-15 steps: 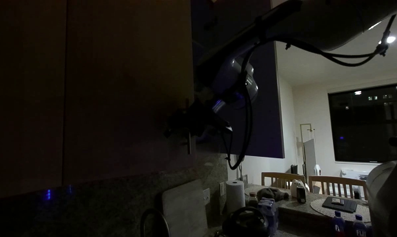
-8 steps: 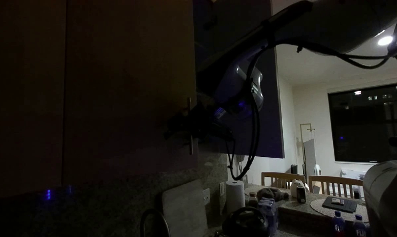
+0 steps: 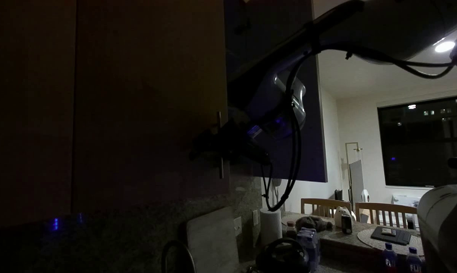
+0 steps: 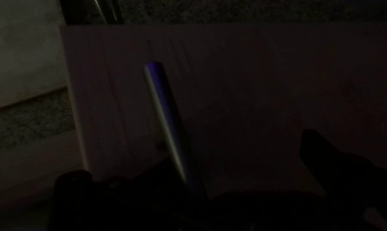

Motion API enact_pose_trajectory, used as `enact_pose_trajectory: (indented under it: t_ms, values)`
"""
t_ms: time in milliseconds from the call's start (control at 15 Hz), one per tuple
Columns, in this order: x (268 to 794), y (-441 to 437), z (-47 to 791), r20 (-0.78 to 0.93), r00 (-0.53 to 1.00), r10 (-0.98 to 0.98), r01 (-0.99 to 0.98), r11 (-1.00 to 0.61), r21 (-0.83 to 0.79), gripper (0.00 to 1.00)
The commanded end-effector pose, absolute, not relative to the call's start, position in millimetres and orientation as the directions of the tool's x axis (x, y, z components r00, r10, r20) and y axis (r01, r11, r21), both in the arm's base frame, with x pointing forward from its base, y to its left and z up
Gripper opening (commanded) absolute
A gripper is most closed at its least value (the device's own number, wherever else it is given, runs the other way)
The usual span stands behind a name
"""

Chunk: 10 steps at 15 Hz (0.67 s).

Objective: Open the left cabinet door

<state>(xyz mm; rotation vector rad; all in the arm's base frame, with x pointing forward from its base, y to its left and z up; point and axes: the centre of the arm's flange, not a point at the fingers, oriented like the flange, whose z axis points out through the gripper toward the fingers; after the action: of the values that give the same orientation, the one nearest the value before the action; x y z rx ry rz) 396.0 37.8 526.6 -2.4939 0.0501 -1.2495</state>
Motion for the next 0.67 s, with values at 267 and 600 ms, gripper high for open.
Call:
enact_pose_trajectory:
  t_ms: [267,600]
  values:
    - [386,72,499,0.674,0.718,-0.172,0.138,-0.915,-0.38,1.0]
    - [397,37,527,0.765,0.618,-0.185,0.125,-0.937,-0.327,1.0]
